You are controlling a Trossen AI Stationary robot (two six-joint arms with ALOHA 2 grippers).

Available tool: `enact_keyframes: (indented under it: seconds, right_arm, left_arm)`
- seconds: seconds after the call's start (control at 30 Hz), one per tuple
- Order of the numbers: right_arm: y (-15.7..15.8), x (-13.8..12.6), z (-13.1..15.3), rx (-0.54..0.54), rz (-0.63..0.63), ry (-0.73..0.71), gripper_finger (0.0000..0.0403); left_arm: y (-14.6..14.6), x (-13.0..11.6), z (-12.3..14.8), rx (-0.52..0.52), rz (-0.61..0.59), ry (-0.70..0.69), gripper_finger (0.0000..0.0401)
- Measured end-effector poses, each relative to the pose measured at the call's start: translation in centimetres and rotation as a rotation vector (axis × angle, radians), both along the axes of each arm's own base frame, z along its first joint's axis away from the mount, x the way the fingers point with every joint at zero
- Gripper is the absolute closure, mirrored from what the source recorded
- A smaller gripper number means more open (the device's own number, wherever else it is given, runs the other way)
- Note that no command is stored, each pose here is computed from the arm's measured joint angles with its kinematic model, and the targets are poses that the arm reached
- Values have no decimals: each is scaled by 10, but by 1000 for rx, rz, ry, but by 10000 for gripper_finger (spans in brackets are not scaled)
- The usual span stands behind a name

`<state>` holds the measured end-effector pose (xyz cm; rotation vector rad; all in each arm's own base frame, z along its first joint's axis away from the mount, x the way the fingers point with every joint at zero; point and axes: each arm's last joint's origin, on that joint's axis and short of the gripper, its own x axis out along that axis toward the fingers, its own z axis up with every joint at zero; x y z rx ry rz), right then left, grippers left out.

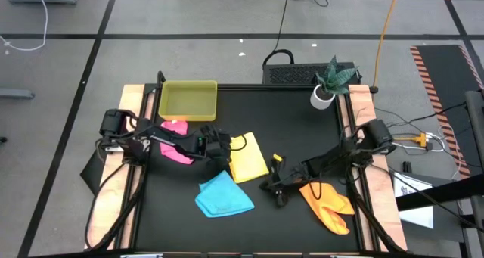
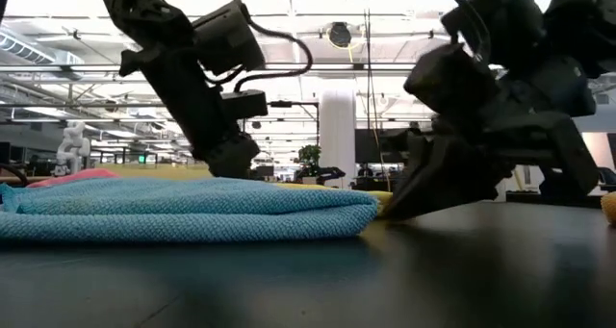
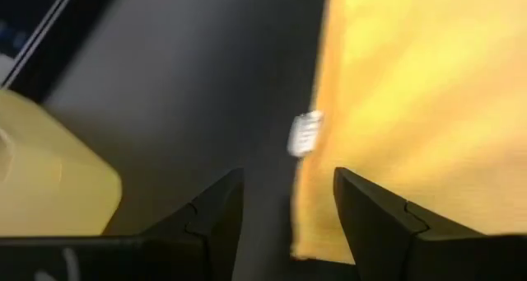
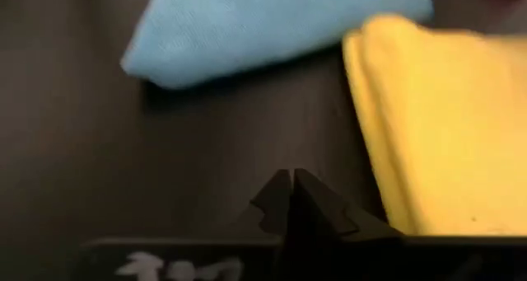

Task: Fold microfiber towels
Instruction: Fold the yellow microfiber cloth

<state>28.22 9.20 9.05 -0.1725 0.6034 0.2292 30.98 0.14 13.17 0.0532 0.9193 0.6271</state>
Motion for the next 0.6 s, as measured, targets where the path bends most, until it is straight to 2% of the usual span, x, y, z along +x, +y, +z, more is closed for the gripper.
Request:
enact_keyframes:
  seconds: [0.37,0.5,0.6]
  right_arm:
    - [5,-6,48,43,12,-150,383]
    - [-1,-5,50,-3,-115,-176,383]
    - [-10,-1,42,-18,-164,-148,383]
  left_arm:
    - [-38,4,15,-12,-164,-26,210]
    - [-49,7,20,-105,-268,-69,210]
    - [-55,9,14,-186,-367,-59,210]
